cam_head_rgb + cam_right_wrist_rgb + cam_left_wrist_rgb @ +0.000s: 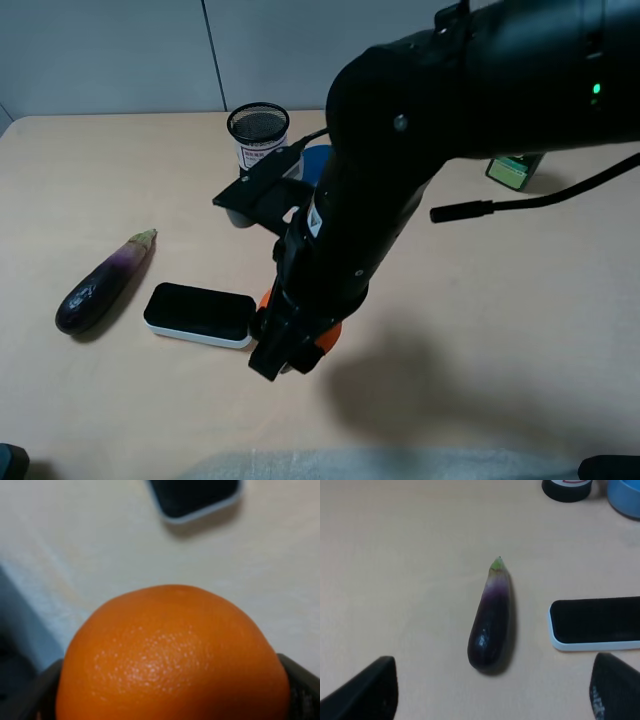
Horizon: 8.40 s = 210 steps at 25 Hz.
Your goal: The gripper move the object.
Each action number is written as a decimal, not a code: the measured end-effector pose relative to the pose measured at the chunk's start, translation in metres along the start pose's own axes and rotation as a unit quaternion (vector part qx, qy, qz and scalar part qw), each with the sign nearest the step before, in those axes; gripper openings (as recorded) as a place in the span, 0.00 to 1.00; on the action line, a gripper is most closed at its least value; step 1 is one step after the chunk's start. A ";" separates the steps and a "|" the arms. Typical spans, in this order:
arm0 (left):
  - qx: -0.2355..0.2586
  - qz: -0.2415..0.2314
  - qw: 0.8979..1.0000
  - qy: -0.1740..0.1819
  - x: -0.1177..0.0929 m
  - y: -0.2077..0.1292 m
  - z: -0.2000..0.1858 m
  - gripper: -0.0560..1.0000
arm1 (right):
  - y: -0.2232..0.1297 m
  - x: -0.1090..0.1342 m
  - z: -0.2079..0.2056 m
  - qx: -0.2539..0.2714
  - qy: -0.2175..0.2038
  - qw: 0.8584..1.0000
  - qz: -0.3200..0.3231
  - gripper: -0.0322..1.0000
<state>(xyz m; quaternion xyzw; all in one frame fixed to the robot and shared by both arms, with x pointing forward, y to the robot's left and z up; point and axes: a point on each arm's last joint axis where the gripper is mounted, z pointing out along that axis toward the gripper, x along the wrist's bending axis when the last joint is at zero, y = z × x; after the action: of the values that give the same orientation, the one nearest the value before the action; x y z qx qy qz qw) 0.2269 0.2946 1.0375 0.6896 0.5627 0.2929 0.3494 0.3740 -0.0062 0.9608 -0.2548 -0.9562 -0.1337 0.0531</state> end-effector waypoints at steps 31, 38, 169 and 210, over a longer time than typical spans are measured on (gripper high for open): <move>0.000 0.000 1.000 0.001 0.000 0.000 0.000 0.79 | 0.033 -0.002 0.068 0.027 -0.001 1.000 -0.012 0.57; 0.000 0.000 1.000 0.001 0.000 0.000 0.000 0.79 | 0.032 -0.005 0.084 0.043 -0.002 0.999 -0.009 0.57; 0.000 0.001 1.000 0.002 0.000 0.000 0.000 0.79 | -0.158 -0.244 -0.224 -0.182 -0.238 0.837 0.457 0.67; 0.000 0.001 1.000 0.002 0.000 0.000 0.000 0.79 | -0.262 -0.038 -0.194 -0.349 -0.330 0.765 0.428 0.67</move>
<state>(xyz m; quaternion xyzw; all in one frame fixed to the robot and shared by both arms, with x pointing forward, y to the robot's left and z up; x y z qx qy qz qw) 0.2269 0.2949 1.0375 0.6895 0.5629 0.2942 0.3481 0.2815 -0.2975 1.0803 -0.6672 -0.5935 -0.3293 -0.3068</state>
